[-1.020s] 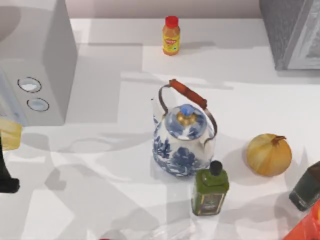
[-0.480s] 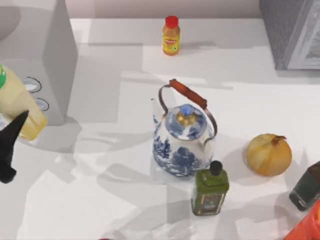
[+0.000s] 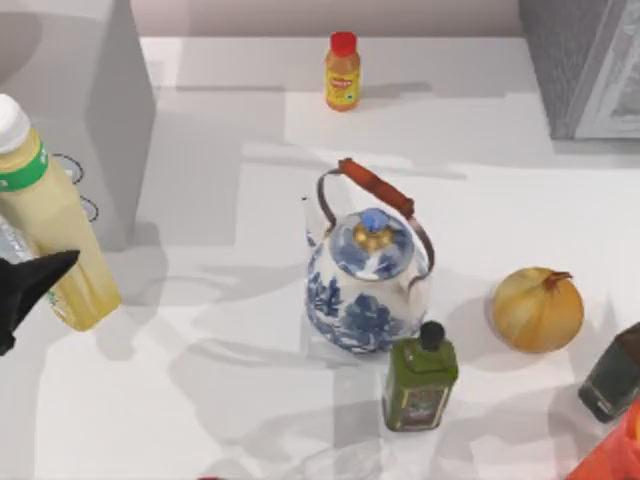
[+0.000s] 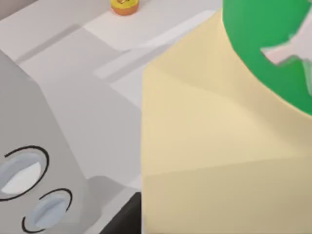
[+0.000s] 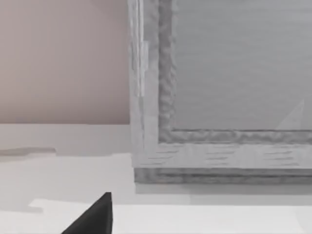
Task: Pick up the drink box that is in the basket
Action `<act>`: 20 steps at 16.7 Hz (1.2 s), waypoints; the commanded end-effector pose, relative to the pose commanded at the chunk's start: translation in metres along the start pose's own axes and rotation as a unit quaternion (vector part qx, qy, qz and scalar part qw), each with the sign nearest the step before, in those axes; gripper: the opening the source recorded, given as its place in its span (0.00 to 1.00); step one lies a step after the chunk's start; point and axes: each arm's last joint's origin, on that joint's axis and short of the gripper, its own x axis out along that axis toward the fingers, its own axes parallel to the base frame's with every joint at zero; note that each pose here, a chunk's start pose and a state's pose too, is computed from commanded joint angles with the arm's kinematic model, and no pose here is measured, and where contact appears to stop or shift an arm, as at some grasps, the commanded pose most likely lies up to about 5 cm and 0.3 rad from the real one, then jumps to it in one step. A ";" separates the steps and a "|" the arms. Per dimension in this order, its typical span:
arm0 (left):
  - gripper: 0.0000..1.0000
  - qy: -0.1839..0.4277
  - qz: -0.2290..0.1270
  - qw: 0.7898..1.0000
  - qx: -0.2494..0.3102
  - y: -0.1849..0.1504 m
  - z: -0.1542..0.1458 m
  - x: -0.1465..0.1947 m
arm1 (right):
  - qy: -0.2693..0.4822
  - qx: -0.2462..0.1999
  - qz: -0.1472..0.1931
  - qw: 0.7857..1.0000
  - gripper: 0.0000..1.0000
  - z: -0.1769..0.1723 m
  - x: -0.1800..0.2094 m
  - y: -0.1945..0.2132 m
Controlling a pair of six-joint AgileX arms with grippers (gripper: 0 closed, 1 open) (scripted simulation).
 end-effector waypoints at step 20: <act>0.00 0.015 -0.027 0.999 -0.025 0.004 -0.030 0.057 | 0.000 0.000 0.000 1.000 1.00 0.000 0.000 0.000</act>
